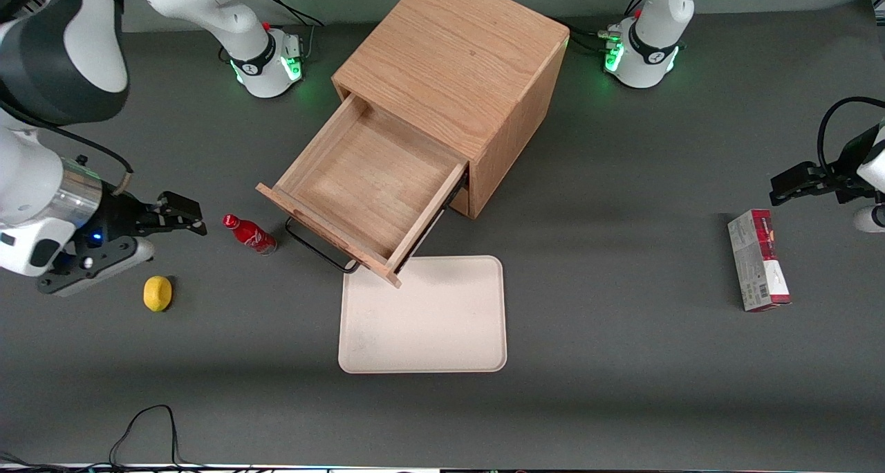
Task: Open upper drawer
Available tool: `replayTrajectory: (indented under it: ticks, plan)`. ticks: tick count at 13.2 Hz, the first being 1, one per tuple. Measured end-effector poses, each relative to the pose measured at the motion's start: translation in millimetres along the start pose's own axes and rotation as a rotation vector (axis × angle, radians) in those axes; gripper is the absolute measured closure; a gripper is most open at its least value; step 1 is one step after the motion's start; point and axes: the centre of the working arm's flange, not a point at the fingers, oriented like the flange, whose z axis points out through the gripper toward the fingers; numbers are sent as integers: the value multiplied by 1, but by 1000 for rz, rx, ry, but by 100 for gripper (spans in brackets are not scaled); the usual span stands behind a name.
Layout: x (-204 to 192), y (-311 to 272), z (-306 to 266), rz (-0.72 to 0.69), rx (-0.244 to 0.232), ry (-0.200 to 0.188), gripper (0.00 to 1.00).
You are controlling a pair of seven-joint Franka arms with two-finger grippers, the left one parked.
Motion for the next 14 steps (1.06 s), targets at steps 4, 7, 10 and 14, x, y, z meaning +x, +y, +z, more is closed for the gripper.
replayTrajectory:
  ticks: [4,7,10,14]
  plan:
    - [-17,32,-15,123,-39,-5,0]
    - [-36,51,-30,172,-48,7,0]
    - [-63,83,-37,219,-30,28,0]
    - [-80,94,-39,265,-96,68,0]
